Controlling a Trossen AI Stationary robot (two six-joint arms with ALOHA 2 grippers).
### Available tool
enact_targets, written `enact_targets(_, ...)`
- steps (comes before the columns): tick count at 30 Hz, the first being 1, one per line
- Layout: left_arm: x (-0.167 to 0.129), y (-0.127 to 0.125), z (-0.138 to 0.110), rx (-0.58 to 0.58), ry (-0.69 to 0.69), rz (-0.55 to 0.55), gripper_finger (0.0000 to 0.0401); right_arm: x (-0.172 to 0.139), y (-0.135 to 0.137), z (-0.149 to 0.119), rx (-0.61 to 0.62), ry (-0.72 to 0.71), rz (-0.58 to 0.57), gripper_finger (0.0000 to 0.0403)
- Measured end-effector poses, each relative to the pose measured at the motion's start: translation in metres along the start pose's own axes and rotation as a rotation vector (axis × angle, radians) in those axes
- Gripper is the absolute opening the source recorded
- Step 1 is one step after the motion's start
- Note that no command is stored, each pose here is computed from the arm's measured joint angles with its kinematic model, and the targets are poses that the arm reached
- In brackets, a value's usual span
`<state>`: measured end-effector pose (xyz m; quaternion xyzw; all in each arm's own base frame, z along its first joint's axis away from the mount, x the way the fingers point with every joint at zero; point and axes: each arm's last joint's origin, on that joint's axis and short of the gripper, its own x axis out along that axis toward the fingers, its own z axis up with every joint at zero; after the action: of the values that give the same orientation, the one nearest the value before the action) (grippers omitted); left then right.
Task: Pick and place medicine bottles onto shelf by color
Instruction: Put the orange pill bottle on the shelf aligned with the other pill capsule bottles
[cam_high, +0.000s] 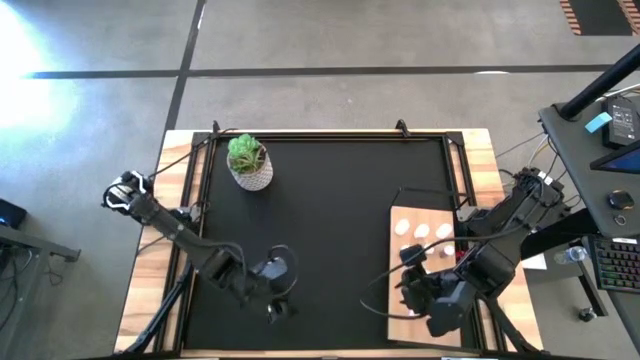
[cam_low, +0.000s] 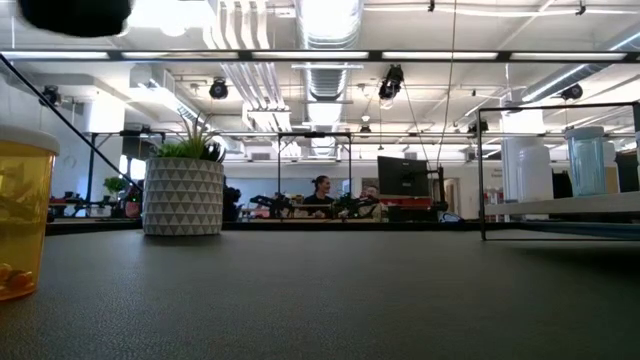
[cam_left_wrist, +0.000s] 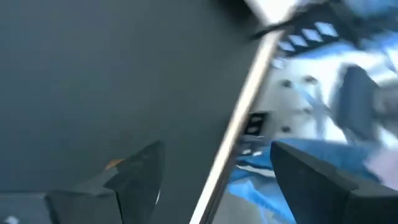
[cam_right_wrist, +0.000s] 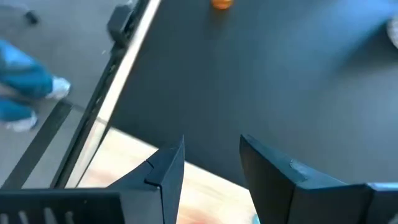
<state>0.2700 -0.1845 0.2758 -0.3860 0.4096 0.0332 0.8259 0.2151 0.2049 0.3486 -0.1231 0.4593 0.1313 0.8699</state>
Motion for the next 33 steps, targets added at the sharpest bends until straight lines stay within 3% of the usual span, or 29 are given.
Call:
enact_targets(5,0.011,0.012,-0.023,-0.234,0.045,0.181,0.0274,-0.008,-0.003,0.003,0.076,-0.022,-0.053,0.0152)
enact_targets(14,0.028,0.022,-0.034,-0.347,0.060,0.313,0.0274,-0.010,-0.008,0.005,0.251,-0.025,-0.064,0.0218)
enact_targets(23,0.049,0.022,-0.042,-0.354,0.118,0.369,0.0274,-0.009,-0.009,0.005,0.276,-0.020,-0.067,0.0270)
enact_targets(33,0.072,0.021,-0.047,-0.354,0.155,0.418,0.0262,-0.009,-0.011,0.001,0.260,0.019,-0.084,0.0279)
